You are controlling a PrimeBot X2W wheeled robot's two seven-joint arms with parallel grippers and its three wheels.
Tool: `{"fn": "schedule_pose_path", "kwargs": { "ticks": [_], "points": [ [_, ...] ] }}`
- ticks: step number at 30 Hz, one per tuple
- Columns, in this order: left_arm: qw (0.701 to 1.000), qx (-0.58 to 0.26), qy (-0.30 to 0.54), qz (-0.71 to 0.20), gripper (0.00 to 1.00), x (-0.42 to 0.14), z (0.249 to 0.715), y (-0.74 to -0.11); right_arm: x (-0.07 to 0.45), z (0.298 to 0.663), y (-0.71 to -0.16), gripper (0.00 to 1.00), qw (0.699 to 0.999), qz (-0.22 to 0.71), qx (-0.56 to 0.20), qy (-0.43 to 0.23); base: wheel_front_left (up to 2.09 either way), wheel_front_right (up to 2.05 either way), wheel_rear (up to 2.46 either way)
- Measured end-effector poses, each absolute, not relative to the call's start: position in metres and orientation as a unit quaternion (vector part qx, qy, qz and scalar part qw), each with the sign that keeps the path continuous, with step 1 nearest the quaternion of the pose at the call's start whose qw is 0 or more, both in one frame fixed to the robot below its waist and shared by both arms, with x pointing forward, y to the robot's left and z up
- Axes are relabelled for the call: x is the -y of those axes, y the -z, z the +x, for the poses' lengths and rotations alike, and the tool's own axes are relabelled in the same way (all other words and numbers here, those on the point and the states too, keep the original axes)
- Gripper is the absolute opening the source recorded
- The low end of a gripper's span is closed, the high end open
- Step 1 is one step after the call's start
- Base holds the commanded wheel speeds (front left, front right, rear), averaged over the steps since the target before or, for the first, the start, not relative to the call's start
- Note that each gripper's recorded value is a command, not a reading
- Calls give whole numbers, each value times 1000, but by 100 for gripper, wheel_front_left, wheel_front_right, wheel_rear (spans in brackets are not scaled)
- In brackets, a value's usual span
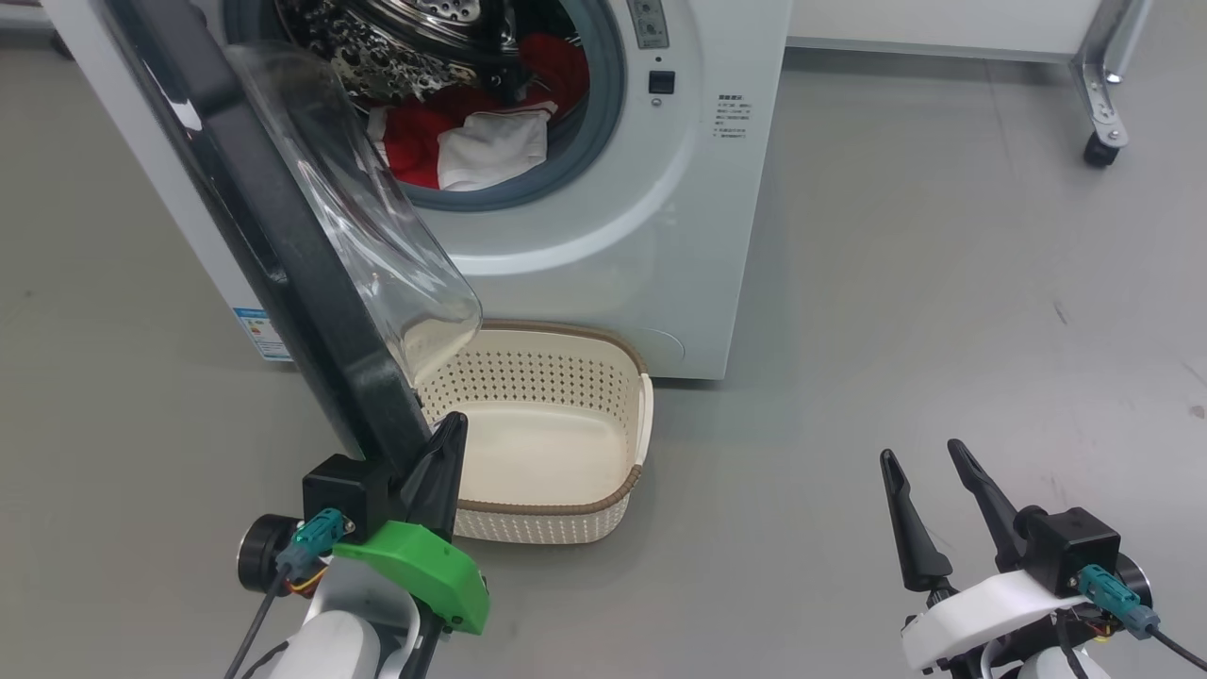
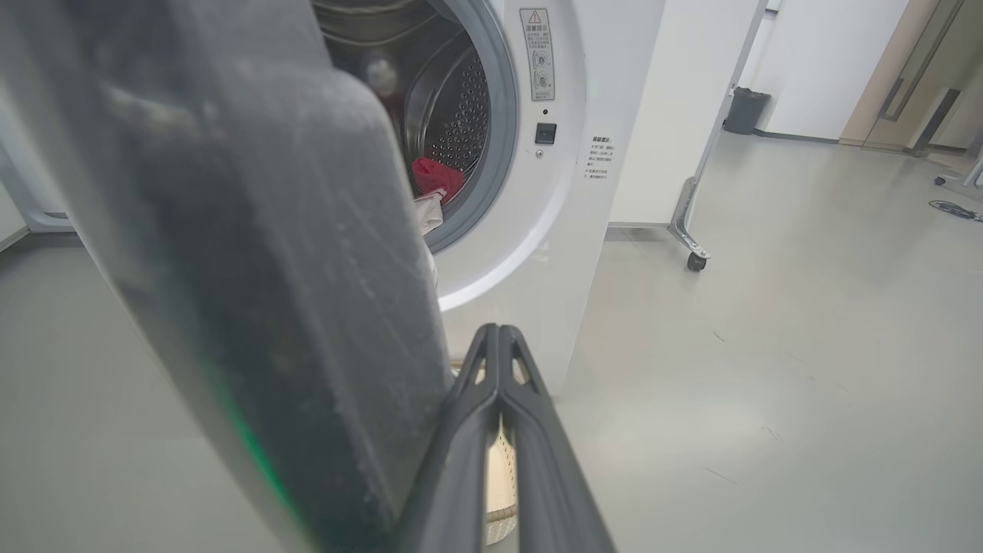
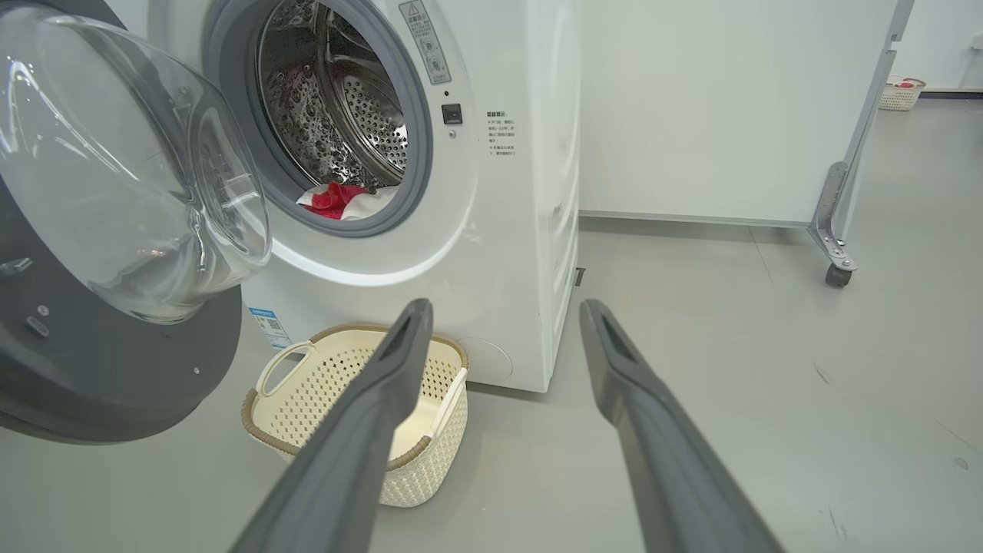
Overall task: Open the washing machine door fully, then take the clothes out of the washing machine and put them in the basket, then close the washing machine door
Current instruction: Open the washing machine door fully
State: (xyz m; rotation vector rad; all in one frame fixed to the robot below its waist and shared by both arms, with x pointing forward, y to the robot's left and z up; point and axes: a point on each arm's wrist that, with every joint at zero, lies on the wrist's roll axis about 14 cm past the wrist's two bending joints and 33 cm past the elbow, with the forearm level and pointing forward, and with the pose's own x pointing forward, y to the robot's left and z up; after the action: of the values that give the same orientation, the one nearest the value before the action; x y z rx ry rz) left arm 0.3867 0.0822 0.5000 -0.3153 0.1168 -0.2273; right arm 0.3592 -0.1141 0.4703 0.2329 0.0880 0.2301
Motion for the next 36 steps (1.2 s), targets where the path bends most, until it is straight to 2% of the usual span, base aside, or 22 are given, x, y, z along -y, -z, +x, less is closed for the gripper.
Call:
{"fn": "schedule_pose_path", "kwargs": {
  "ticks": [21, 36],
  "points": [
    [984, -34, -9, -174, 0, -158, 364, -498, 48, 363, -470, 100, 968, 124, -56, -209, 0, 0, 0],
    [977, -23, -107, -182, 0, -221, 355, -490, 28, 367, -453, 100, 959, 121, -81, -242, 0, 0, 0]
  ]
}}
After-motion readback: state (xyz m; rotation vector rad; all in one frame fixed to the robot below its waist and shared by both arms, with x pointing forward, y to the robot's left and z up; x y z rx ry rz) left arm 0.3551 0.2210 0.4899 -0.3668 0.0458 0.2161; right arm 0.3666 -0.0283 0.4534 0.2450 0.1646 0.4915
